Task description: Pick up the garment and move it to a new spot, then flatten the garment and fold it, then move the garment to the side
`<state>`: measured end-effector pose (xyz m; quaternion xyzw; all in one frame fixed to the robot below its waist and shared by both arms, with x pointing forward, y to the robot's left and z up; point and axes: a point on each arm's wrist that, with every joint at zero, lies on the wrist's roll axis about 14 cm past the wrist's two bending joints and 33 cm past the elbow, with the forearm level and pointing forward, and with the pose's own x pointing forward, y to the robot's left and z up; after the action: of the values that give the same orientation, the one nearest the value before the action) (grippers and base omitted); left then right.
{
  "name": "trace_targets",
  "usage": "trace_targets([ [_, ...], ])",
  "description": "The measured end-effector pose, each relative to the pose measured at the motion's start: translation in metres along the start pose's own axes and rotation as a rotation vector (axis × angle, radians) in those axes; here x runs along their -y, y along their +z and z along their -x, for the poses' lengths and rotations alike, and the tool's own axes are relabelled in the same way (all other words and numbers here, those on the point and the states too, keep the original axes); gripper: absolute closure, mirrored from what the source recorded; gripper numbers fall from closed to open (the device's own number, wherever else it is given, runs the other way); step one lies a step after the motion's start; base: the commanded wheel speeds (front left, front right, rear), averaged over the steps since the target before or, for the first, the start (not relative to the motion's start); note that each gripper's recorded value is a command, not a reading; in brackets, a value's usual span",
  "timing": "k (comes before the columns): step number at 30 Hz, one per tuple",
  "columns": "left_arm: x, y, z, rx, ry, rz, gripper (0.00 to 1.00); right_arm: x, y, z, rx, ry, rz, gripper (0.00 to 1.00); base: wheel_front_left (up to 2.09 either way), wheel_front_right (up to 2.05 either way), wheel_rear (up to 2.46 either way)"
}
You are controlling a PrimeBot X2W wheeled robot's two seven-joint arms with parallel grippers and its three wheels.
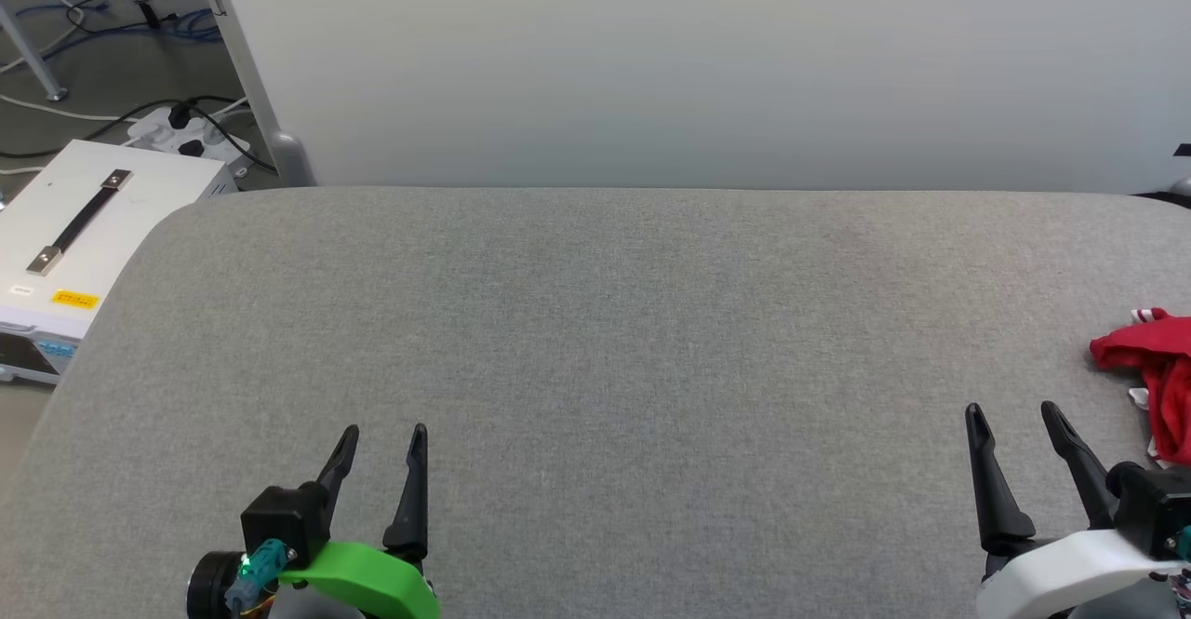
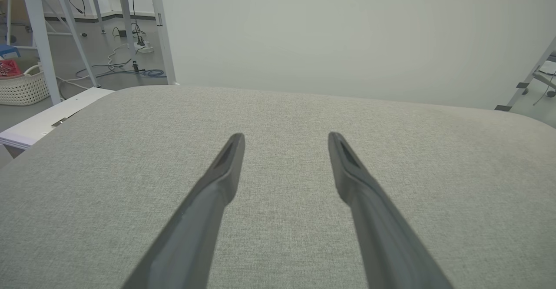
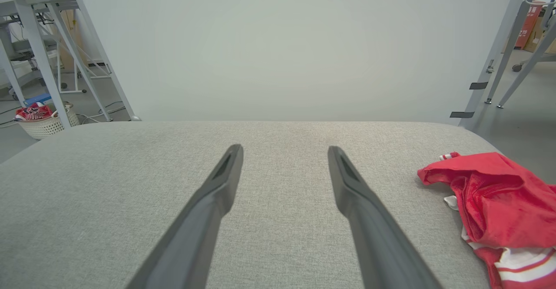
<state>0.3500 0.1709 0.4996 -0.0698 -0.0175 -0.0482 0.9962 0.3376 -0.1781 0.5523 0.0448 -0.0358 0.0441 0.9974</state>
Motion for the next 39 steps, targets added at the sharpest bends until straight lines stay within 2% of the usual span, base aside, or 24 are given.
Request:
trace_targets([
  [4,0.001,-0.001,-0.001,-0.003,-0.007,-0.004,0.00,0.001,-0.003,0.000,-0.011,-0.003,0.003,0.00,0.00,0.00,0.00],
  [5,0.001,0.000,-0.001,-0.003,-0.008,-0.003,1.00,0.001,-0.003,0.000,-0.012,-0.003,0.003,1.00,0.00,0.00,0.00],
  [39,0.004,0.006,-0.008,-0.011,-0.004,-0.044,1.00,0.000,-0.013,-0.003,-0.044,-0.001,0.023,1.00,0.00,0.00,0.00],
])
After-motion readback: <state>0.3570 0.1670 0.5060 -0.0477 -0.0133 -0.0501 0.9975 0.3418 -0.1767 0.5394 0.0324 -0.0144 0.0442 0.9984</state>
